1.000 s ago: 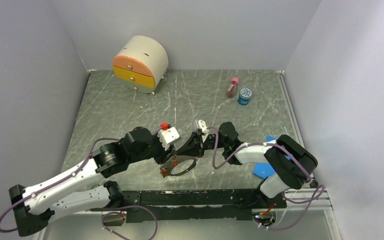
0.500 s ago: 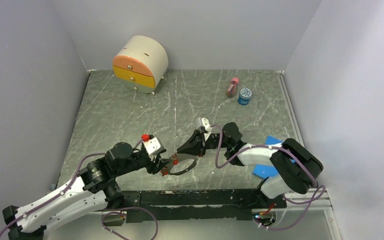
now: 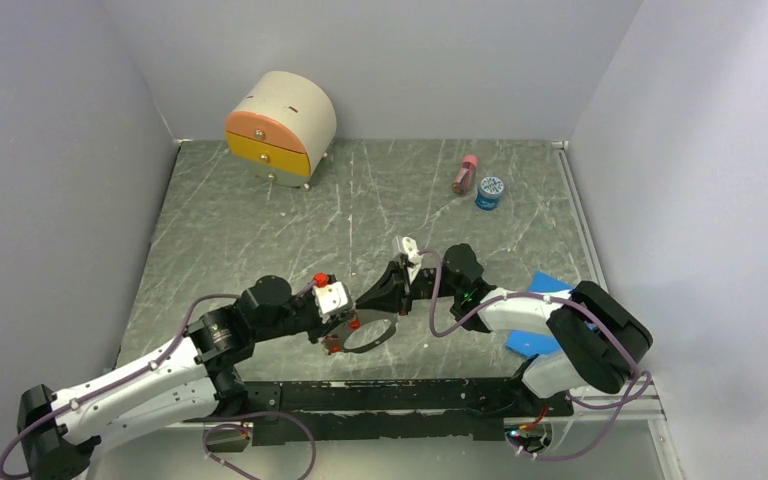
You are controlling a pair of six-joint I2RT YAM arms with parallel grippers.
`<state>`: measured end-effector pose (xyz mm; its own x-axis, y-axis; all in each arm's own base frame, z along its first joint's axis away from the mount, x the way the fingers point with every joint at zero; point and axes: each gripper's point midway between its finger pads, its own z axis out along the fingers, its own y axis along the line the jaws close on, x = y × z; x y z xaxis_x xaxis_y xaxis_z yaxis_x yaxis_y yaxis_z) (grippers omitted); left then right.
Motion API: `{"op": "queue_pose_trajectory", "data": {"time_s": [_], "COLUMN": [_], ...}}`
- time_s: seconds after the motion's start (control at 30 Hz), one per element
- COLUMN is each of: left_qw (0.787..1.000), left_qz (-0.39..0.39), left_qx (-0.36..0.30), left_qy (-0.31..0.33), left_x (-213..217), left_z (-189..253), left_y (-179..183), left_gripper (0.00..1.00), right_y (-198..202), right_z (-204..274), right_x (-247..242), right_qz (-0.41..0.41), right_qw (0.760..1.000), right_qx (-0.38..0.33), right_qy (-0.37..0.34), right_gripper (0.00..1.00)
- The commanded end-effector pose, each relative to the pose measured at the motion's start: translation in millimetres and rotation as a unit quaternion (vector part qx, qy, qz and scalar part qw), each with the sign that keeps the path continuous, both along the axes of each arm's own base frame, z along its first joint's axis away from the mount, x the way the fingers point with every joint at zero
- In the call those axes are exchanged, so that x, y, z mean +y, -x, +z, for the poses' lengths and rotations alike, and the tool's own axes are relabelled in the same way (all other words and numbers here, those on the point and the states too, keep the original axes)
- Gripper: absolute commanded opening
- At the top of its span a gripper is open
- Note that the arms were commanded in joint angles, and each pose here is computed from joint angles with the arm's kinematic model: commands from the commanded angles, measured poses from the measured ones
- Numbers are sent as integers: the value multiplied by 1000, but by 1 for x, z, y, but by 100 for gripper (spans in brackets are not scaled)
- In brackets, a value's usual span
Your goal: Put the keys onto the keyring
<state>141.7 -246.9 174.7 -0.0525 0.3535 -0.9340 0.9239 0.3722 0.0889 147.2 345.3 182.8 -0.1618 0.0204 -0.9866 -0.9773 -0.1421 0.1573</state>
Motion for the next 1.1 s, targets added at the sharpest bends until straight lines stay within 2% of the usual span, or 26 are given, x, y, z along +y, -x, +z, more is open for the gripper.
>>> {"op": "queue_pose_trajectory", "data": {"time_s": [0.0,0.1,0.27,0.43,0.57,0.67,0.7,0.73,0.77,1.07], "left_qw": [999,999,999,997,995,997,997,998,998,999], "left_qz": [-19,-29,-41,-60,-65,-56,-54,-50,-45,39], "left_qx": [-33,-23,2,38,41,26,22,17,14,-14], "left_qy": [19,11,4,-32,-59,-51,-45,-38,-33,29], "left_x": [-10,-10,-10,-14,-19,-20,-20,-19,-18,3], "left_z": [21,18,17,5,-8,-4,0,4,7,44], "left_y": [-5,0,8,15,16,13,12,11,11,-4], "left_gripper": [17,3,3,3,15,24,29,46,49,51], "right_y": [-4,-4,-5,-7,-8,-8,-8,-8,-8,-11], "right_z": [29,30,32,34,34,33,34,34,34,40], "right_x": [3,3,4,4,4,3,3,3,3,-1], "right_qz": [-5,-7,-10,-15,-18,-20,-20,-21,-21,-44], "right_qw": [998,998,998,998,998,998,998,998,998,997], "right_qx": [-41,-42,-40,-40,-35,-36,-37,-37,-37,-44], "right_qy": [-37,-38,-40,-43,-39,-38,-38,-36,-35,-44], "right_gripper": [0,0,0,0,0,0,0,0,0,0]}}
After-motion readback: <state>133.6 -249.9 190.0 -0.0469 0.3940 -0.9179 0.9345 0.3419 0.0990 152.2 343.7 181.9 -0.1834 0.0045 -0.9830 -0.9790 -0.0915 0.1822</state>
